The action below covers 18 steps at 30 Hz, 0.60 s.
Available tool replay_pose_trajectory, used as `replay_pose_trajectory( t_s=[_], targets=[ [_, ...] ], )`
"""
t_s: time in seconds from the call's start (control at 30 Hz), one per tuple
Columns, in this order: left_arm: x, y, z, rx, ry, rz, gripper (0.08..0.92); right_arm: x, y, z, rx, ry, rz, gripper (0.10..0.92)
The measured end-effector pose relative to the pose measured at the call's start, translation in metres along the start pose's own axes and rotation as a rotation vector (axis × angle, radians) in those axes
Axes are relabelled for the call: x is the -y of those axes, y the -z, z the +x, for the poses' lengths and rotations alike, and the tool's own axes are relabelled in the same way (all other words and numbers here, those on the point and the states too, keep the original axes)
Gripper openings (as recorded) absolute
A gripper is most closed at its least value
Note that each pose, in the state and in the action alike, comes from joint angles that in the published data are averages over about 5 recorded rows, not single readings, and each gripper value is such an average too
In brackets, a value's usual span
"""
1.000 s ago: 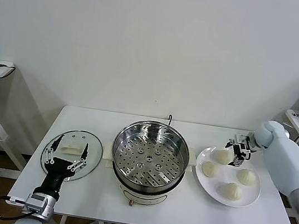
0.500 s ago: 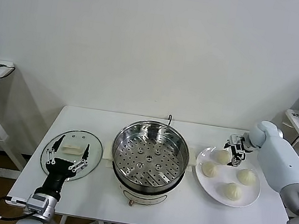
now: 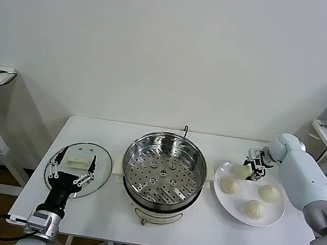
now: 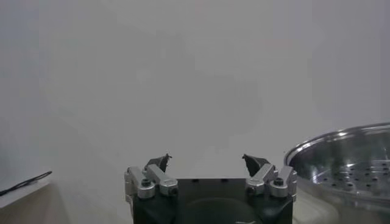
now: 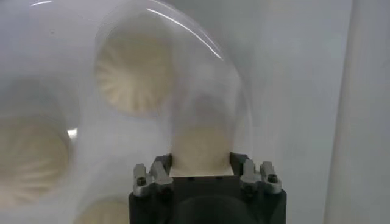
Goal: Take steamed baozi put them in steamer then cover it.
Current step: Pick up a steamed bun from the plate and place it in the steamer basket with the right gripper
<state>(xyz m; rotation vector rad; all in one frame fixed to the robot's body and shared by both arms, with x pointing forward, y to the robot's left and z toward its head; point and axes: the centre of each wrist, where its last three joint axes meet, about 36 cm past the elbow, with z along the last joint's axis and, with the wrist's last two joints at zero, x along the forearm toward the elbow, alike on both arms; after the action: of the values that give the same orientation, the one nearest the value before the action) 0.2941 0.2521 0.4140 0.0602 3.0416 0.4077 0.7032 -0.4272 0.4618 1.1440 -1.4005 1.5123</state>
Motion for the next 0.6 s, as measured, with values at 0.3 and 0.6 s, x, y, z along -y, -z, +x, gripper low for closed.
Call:
replay_pose_trajectory(
  t_s=[0.3,0.6],
  targets=[
    [0.001,0.004,0.001,0.007,0.001,0.003,0.823,0.007,-0.007,0.037,0.015,-0.018,0.068,0.648],
    [0.003,0.01,0.001,0.017,-0.004,0.011,0.823,0.02,0.016,0.151,0.046,-0.098,0.325,0.651]
  ],
)
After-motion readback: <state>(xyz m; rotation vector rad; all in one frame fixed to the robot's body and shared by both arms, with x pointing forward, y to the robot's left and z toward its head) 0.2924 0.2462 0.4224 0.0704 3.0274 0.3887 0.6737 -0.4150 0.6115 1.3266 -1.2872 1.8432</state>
